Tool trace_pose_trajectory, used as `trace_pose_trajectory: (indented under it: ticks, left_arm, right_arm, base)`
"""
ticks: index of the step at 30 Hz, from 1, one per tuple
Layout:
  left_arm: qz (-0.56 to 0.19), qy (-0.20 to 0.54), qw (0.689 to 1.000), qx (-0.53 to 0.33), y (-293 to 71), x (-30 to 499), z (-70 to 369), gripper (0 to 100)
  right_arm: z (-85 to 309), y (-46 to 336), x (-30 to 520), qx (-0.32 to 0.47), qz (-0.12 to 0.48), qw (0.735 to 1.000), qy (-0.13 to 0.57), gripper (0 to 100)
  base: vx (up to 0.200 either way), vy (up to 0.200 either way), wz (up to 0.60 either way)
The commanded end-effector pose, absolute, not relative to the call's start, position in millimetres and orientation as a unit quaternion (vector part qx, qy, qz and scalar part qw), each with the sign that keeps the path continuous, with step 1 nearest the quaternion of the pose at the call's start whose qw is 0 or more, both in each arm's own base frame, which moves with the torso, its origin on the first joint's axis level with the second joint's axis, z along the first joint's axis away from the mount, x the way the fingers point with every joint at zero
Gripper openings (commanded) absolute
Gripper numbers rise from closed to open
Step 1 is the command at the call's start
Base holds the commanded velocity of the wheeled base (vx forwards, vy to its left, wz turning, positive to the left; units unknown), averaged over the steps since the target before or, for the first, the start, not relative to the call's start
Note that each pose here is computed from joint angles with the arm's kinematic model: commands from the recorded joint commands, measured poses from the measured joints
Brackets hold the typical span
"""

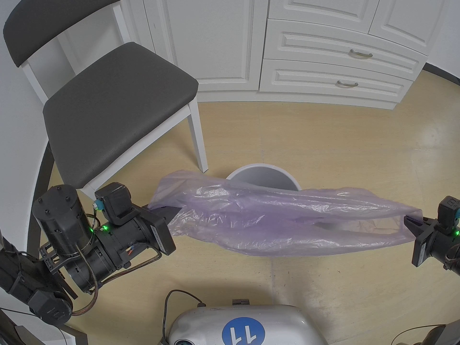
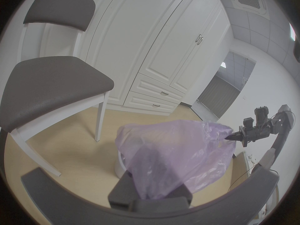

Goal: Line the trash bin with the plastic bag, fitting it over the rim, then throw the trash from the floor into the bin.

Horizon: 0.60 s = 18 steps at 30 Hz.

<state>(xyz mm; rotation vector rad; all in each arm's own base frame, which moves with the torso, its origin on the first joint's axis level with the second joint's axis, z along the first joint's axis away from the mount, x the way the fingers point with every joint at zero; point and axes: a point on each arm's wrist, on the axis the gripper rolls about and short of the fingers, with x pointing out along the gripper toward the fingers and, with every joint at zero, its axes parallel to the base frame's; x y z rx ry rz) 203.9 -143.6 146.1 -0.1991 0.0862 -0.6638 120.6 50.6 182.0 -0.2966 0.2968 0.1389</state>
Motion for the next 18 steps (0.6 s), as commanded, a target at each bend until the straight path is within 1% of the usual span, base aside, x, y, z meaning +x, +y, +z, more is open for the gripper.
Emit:
trace_pose_trajectory:
  ticks: [1,7,18]
  left_arm:
    - [-0.325,0.034,0.940,-0.101,-138,207,149,0]
    - [-0.336,0.031,0.936,-0.104,-130,209,148,0]
    - [-0.342,0.034,0.933,-0.103,-124,212,147,0]
  right_arm:
    - [178,47,120,-0.157,0.060,0.974,0.155,0]
    - [173,43,123,-0.174,0.045,0.969,0.169,0]
    - [167,40,126,-0.192,0.039,0.963,0.184,0]
  base:
    - [0.000,0.000,0.00]
    - [0.000,0.000,0.00]
    - [0.000,0.000,0.00]
